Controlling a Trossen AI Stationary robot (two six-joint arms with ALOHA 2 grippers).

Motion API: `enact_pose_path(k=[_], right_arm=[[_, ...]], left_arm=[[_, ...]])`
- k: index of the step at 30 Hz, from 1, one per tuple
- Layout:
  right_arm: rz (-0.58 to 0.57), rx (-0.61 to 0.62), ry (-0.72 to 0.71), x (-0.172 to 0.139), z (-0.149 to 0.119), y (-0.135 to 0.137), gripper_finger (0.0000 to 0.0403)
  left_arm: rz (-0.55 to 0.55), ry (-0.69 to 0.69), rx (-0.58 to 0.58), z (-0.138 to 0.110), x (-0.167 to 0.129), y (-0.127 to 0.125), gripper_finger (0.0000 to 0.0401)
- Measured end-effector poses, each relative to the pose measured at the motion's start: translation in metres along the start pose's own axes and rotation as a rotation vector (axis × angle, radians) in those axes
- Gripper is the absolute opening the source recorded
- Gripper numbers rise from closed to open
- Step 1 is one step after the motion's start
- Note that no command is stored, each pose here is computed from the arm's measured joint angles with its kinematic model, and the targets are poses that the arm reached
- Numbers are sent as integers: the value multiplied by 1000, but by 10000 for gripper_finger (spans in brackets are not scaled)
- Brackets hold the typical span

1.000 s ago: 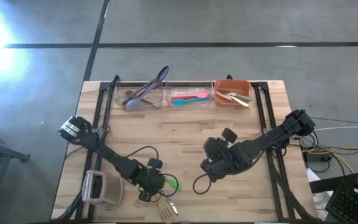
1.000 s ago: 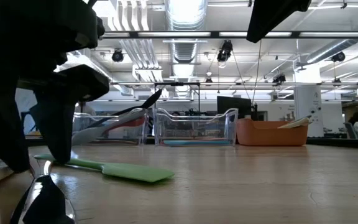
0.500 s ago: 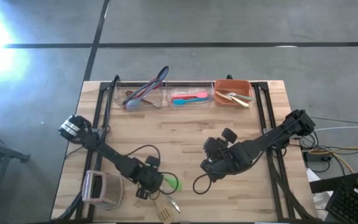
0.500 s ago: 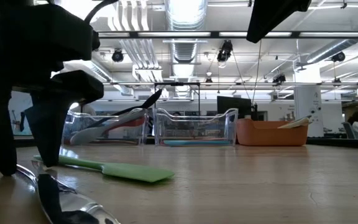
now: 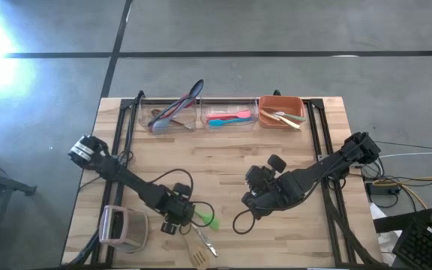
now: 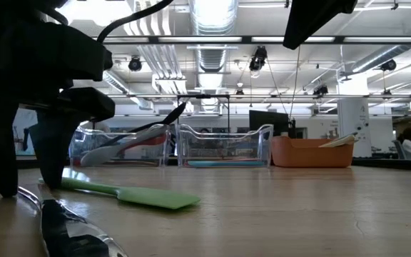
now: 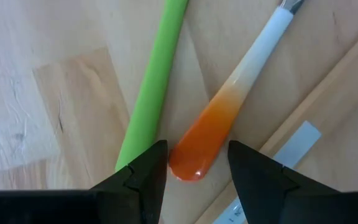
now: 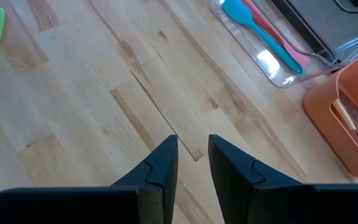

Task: Pick & Place Kitchen Items
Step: Put the orange knife into the orange bin

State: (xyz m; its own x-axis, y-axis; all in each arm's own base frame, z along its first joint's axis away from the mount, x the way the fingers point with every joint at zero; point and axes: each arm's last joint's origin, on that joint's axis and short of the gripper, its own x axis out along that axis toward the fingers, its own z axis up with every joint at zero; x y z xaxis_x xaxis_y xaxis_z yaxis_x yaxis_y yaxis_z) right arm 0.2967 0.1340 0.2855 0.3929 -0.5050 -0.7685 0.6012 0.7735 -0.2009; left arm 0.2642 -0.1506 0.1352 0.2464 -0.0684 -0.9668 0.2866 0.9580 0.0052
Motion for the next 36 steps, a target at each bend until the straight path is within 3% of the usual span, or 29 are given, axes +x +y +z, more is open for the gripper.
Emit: enact_pose_path(k=[19, 29, 36], right_arm=[[1, 4, -1, 0, 0, 0, 82], [1, 4, -2, 0, 0, 0, 82], [1, 5, -2, 0, 0, 0, 82]], left_arm=[[-8, -18, -16, -4, 8, 8, 170], [-6, -85, -22, -14, 21, 12, 87], [-9, -117, -29, -15, 23, 13, 61]])
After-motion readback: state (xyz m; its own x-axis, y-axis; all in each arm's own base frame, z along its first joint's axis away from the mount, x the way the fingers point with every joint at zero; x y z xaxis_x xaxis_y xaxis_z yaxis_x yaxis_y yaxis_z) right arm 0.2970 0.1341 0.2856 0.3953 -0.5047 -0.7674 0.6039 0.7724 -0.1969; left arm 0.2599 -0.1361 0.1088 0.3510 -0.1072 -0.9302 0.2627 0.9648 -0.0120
